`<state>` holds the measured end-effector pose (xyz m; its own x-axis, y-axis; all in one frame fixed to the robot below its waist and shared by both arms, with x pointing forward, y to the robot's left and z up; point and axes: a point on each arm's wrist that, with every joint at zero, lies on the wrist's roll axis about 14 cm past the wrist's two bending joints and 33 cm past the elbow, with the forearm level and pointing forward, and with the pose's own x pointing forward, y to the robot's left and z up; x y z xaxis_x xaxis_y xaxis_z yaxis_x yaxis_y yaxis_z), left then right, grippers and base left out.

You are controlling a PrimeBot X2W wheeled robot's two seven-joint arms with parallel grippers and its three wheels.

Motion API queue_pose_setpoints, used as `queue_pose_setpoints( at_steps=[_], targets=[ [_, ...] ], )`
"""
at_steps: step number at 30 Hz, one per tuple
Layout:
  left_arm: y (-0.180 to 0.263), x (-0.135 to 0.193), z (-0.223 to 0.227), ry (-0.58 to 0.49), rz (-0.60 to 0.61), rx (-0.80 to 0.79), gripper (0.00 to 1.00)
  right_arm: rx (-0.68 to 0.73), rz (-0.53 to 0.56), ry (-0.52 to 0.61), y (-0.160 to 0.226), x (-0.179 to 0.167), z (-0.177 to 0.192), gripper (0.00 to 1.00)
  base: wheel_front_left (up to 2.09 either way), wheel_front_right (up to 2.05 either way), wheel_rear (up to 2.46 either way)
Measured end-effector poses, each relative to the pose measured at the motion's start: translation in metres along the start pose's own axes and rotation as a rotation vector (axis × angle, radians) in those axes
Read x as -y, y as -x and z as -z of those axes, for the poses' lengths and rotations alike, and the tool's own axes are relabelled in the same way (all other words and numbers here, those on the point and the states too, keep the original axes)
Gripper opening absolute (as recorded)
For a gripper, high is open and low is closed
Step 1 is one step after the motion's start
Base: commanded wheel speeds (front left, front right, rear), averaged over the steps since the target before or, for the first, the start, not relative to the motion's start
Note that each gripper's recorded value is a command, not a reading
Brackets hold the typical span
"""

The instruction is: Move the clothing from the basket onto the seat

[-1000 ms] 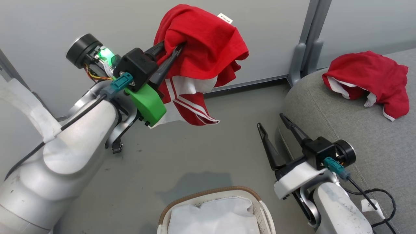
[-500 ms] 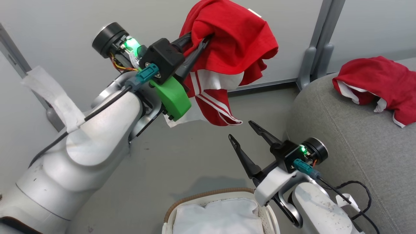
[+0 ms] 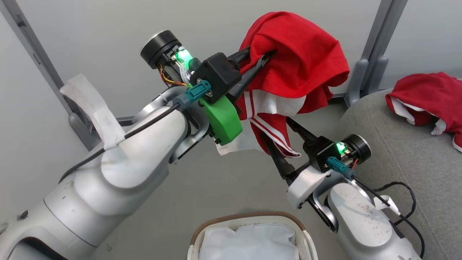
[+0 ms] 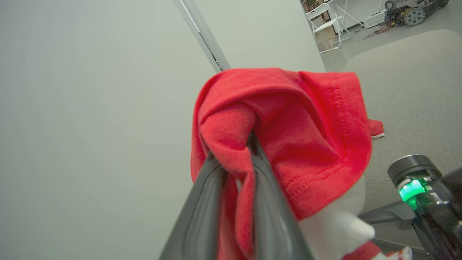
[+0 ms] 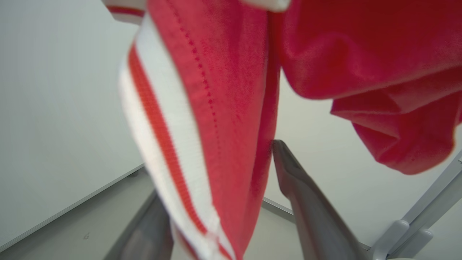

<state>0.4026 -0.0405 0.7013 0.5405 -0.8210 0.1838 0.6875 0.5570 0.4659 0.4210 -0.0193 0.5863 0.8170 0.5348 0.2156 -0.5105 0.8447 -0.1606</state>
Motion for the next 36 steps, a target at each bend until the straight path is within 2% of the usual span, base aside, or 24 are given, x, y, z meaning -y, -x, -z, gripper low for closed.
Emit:
queue_pose_setpoints(
  at_steps=[1, 2, 4, 6, 8, 9, 14, 15, 17, 18, 19, 20, 21, 32, 36],
  targets=[
    [0.001, 0.001, 0.0, 0.007, 0.0, 0.002, 0.0, -0.007, -0.002, -0.002, 0.0, -0.001, 0.002, 1.0, 0.0, 0.0, 0.0],
    [0.002, 0.001, 0.0, 0.026, -0.005, 0.004, 0.0, -0.013, -0.004, -0.003, 0.0, -0.001, 0.004, 0.72, 0.0, 0.0, 0.0],
    [0.005, 0.002, 0.005, 0.063, -0.016, 0.003, 0.0, -0.009, -0.005, -0.001, -0.002, -0.001, 0.002, 0.43, 0.0, 0.0, 0.0],
    [0.011, 0.002, 0.015, 0.091, -0.033, -0.017, 0.0, 0.0, -0.004, 0.0, -0.004, 0.0, -0.002, 0.32, 0.0, 0.0, 0.0],
    [0.016, 0.004, 0.027, 0.122, -0.048, -0.038, 0.0, 0.005, -0.001, -0.005, -0.004, 0.0, -0.003, 0.1, 0.0, 0.0, 0.0],
    [0.019, 0.005, 0.032, 0.136, -0.054, -0.044, 0.0, 0.009, 0.003, -0.008, -0.004, 0.001, -0.004, 0.05, 0.0, 0.0, 0.0],
    [0.033, 0.009, 0.058, 0.219, -0.114, -0.07, 0.0, 0.009, 0.026, -0.018, 0.001, 0.007, -0.004, 0.0, 0.0, 0.0, 0.0],
    [0.037, 0.011, 0.066, 0.241, -0.124, -0.082, 0.06, 0.006, 0.03, -0.021, 0.002, 0.007, -0.003, 0.0, 0.0, 0.0, 0.0],
    [0.043, 0.015, 0.077, 0.278, -0.144, -0.097, 0.25, 0.007, 0.039, -0.022, 0.004, 0.01, -0.003, 0.0, 0.0, 0.0, 0.0],
    [0.046, 0.017, 0.083, 0.296, -0.156, -0.105, 0.42, 0.013, 0.046, -0.022, 0.004, 0.012, -0.005, 0.0, 0.0, 0.0, 0.0],
    [0.048, 0.018, 0.088, 0.313, -0.169, -0.111, 0.47, 0.018, 0.052, -0.022, 0.005, 0.014, -0.006, 0.0, 0.0, 0.0, 0.0],
    [0.051, 0.021, 0.093, 0.329, -0.179, -0.116, 0.76, 0.023, 0.061, -0.023, 0.005, 0.017, -0.008, 0.0, 0.0, 0.0, 0.0],
    [0.052, 0.023, 0.096, 0.342, -0.187, -0.119, 1.0, 0.026, 0.066, -0.023, 0.006, 0.019, -0.009, 0.0, 0.0, 0.0, 0.0],
    [0.074, 0.067, 0.138, 0.496, -0.229, -0.194, 1.0, 0.041, 0.133, -0.022, 0.014, 0.039, -0.012, 0.0, 0.0, 0.0, 0.0],
    [0.085, 0.081, 0.149, 0.521, -0.241, -0.222, 1.0, 0.039, 0.153, -0.021, 0.016, 0.045, -0.01, 0.0, 0.0, 0.0, 0.0]
  ],
)
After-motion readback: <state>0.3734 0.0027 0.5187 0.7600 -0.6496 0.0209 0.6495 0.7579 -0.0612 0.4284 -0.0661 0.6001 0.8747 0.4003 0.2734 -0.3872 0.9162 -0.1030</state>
